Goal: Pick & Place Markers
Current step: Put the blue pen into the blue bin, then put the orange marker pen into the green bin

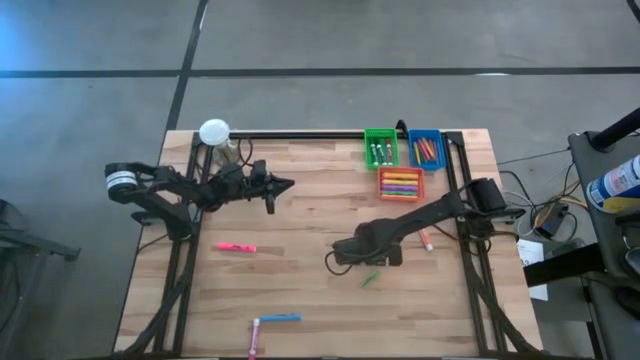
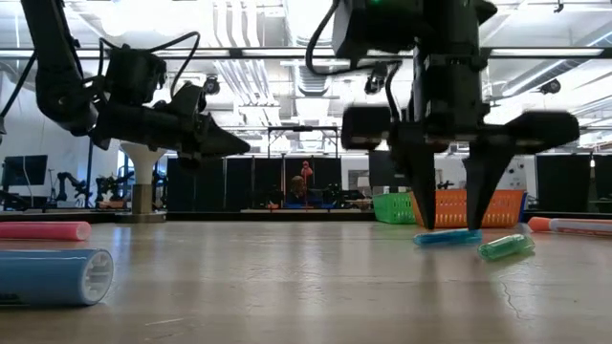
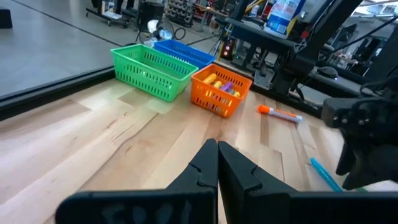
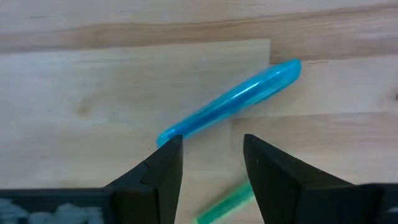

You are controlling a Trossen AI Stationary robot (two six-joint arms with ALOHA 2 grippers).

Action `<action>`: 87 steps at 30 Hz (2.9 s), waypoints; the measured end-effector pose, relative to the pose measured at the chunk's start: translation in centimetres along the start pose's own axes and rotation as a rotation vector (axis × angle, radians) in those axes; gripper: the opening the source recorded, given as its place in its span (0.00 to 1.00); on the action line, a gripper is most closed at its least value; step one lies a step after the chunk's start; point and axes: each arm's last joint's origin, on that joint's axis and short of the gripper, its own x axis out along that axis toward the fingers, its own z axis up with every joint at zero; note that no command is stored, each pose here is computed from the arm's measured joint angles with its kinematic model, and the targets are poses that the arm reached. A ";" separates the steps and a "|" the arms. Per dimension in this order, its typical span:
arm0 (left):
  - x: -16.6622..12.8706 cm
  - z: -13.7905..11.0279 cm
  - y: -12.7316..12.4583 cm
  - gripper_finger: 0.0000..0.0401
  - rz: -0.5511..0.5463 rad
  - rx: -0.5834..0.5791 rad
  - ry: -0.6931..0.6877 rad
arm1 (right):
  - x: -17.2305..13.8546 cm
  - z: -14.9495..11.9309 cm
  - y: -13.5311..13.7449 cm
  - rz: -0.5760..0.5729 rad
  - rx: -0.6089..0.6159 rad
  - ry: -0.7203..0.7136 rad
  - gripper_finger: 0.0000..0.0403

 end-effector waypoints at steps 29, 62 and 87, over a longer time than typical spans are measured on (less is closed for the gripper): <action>-1.1 -1.2 0.0 0.01 -0.020 -0.012 0.042 | 1.7 2.1 -0.4 -0.008 -0.203 -0.131 0.22; -1.1 -1.5 0.1 0.01 -0.011 -0.038 0.066 | -9.2 29.0 -11.0 -0.264 -0.267 -0.439 0.13; 0.0 -0.6 -0.2 0.01 -0.032 -0.094 0.059 | -6.7 32.1 -14.1 -0.258 -0.336 -0.396 0.31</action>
